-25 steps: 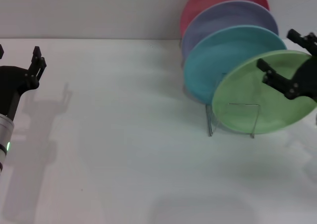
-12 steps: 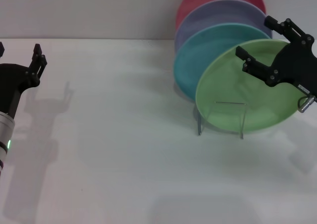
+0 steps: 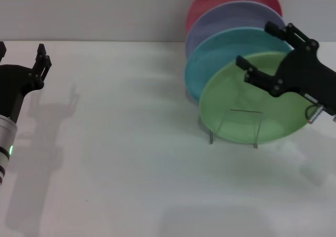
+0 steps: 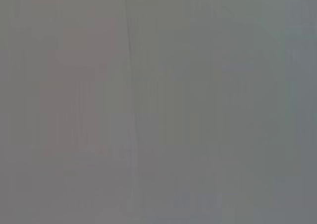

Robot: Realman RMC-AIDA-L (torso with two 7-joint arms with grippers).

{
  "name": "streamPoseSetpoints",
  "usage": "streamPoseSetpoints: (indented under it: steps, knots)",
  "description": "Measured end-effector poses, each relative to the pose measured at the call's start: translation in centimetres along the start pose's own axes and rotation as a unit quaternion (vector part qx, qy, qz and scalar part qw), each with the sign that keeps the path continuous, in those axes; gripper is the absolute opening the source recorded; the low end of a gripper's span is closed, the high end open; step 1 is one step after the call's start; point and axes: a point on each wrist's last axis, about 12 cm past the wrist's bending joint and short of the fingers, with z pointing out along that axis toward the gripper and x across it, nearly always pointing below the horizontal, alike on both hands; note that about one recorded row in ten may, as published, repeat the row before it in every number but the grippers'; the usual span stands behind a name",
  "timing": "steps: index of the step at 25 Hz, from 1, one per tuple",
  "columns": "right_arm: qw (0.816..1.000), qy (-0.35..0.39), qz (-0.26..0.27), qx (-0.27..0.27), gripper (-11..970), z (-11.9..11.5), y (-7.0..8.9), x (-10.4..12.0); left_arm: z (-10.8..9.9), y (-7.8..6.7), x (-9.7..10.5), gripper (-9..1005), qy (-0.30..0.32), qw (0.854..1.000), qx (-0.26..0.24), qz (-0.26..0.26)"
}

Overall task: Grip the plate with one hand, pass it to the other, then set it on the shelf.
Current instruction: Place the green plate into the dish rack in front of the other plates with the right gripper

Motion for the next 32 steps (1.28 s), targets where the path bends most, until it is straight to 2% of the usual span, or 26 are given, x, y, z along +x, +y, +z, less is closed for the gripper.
streamPoseSetpoints:
  steps: [8, 13, 23, 29, 32]
  knots:
    - [1.000, 0.000, -0.002, -0.026, 813, 2.4, 0.2, -0.1, 0.0, 0.0, 0.0, 795, -0.001, 1.000, 0.001, 0.000]
    - [0.999, -0.006, 0.000, -0.051, 814, 3.6, 1.0, -0.3, 0.1, 0.0, 0.0, 795, -0.001, 1.000, 0.000, 0.000]
    - [0.997, -0.040, -0.003, -0.066, 814, 3.6, 1.5, -1.1, 0.1, 0.1, -0.1, 796, -0.002, 1.000, -0.002, 0.001]
    - [0.993, -0.108, -0.016, -0.044, 813, 3.1, 1.4, -2.5, 0.1, 0.2, -0.1, 795, -0.004, 1.000, -0.003, 0.001]
    - [0.988, -0.154, -0.013, 0.005, 813, 2.0, 1.1, -3.1, -0.1, 0.4, -0.1, 795, -0.009, 1.000, -0.008, 0.001]
